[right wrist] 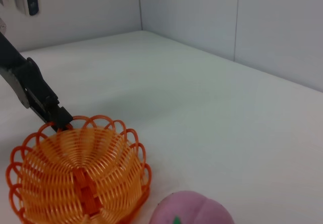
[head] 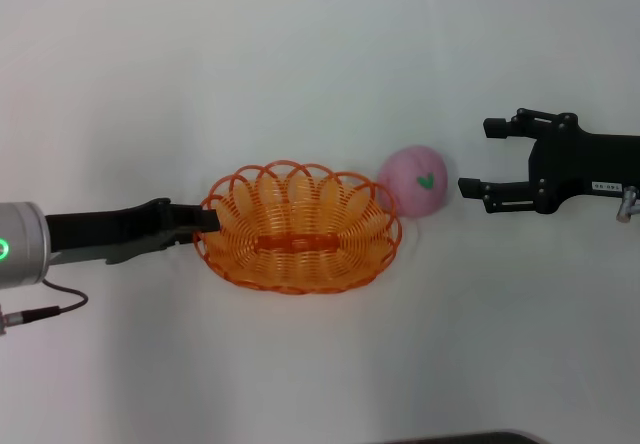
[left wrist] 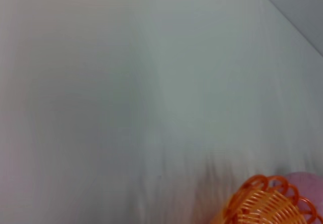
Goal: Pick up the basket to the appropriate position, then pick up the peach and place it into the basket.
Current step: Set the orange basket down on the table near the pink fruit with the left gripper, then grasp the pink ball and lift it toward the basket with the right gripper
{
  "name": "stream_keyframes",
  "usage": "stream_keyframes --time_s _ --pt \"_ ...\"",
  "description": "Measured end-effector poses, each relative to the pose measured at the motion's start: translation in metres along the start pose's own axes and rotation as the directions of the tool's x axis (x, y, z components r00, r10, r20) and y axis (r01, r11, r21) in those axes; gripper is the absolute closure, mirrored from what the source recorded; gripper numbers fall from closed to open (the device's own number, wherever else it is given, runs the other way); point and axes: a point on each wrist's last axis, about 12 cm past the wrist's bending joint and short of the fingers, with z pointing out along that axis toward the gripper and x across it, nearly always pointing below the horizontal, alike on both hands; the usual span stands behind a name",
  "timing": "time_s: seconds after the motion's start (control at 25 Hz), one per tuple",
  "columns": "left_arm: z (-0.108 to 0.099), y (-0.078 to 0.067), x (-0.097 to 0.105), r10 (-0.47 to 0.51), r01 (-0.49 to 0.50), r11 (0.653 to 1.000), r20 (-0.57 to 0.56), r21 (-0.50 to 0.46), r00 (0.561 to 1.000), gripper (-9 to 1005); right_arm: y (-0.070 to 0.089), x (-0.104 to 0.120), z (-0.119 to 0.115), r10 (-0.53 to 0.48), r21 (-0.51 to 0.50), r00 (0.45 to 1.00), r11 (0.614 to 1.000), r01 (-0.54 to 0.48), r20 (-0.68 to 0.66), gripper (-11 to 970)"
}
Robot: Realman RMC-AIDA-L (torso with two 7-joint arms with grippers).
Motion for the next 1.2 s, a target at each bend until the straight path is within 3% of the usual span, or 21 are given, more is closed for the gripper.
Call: stream_keyframes --time_s 0.24,0.52,0.68,0.8,0.88,1.04,1.2 --pt "-0.006 0.002 -0.001 0.002 -0.003 0.999 0.019 0.041 1.000 638 0.000 0.000 0.000 0.000 0.000 1.000 1.000 0.000 0.000 29" --pt "-0.023 0.002 -0.010 0.067 -0.069 0.991 0.030 0.112 0.997 421 0.000 0.000 0.000 0.000 0.000 1.000 1.000 0.000 0.000 29" --pt "-0.044 0.010 -0.017 0.131 -0.148 0.977 0.115 0.153 0.985 270 0.000 -0.001 0.000 -0.001 0.001 1.000 1.000 0.001 0.001 29" --pt "-0.059 0.016 -0.017 0.222 -0.260 0.951 0.215 0.166 0.951 247 -0.001 -0.001 0.000 -0.002 0.000 1.000 1.000 0.002 0.002 28" --pt "-0.063 0.018 -0.016 0.293 -0.340 0.924 0.249 0.175 0.923 232 0.000 -0.001 0.000 -0.002 -0.001 1.000 1.000 0.002 0.002 28" --pt "-0.069 0.012 -0.009 0.499 -0.568 0.797 0.306 0.207 0.811 199 0.000 -0.002 0.001 -0.003 -0.007 1.000 1.000 0.003 0.005 28" --pt "-0.068 0.010 -0.003 0.642 -0.707 0.678 0.306 0.200 0.703 160 0.001 -0.003 0.001 -0.003 -0.020 1.000 1.000 0.004 0.011 28"
